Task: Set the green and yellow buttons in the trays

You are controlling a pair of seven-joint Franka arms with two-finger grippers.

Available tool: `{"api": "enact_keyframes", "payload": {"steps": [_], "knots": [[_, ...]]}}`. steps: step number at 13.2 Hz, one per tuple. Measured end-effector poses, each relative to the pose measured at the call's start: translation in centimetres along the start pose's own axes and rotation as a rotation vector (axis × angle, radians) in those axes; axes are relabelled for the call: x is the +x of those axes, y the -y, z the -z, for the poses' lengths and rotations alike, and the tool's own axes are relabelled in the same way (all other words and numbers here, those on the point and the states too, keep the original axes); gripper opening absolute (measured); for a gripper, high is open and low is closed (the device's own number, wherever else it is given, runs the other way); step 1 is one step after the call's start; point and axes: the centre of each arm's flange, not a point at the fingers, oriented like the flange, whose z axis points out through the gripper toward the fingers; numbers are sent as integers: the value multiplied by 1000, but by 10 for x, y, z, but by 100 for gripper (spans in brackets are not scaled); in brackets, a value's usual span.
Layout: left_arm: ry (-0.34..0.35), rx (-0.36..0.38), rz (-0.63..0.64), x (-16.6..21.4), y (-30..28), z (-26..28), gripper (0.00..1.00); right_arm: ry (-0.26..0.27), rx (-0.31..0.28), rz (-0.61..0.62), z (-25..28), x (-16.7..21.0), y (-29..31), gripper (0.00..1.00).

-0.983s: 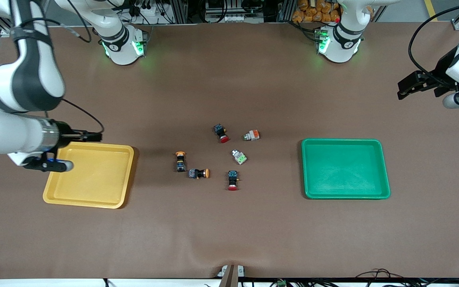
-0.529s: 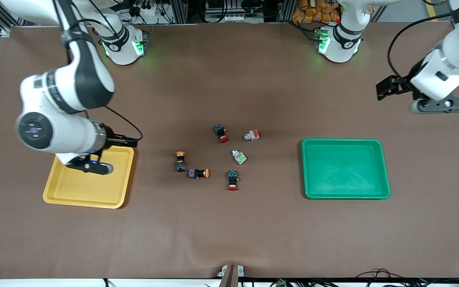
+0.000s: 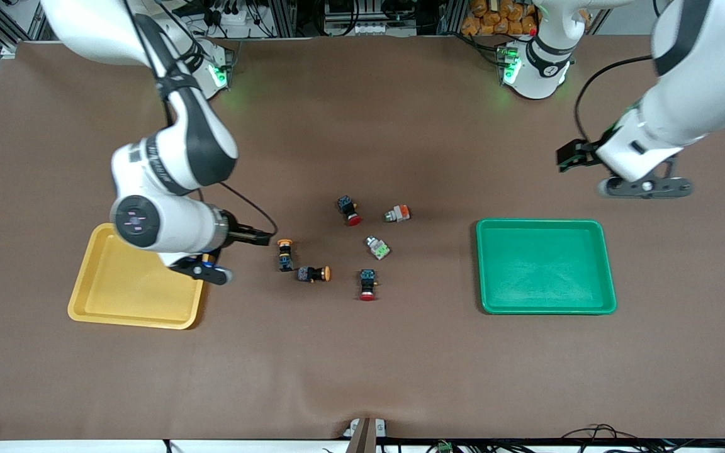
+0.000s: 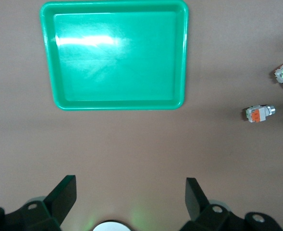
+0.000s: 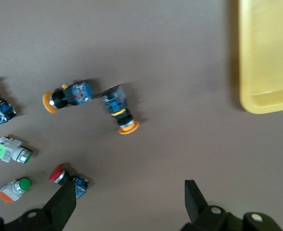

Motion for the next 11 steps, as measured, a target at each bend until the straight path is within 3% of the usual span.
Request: {"api": "enact_keyframes", "payload": {"steps": [4,7,11], "knots": [[-14,8,15,-9,-47,-54,100,-31,-7,50,-43,-3,34,100],[-45,2,22,-15,-71,-98,100,-56,-17,174,-54,10,29,100],[-24,-28,50,-28,-134,-163,100,-85,-81,252,-89,22,28,100]]}}
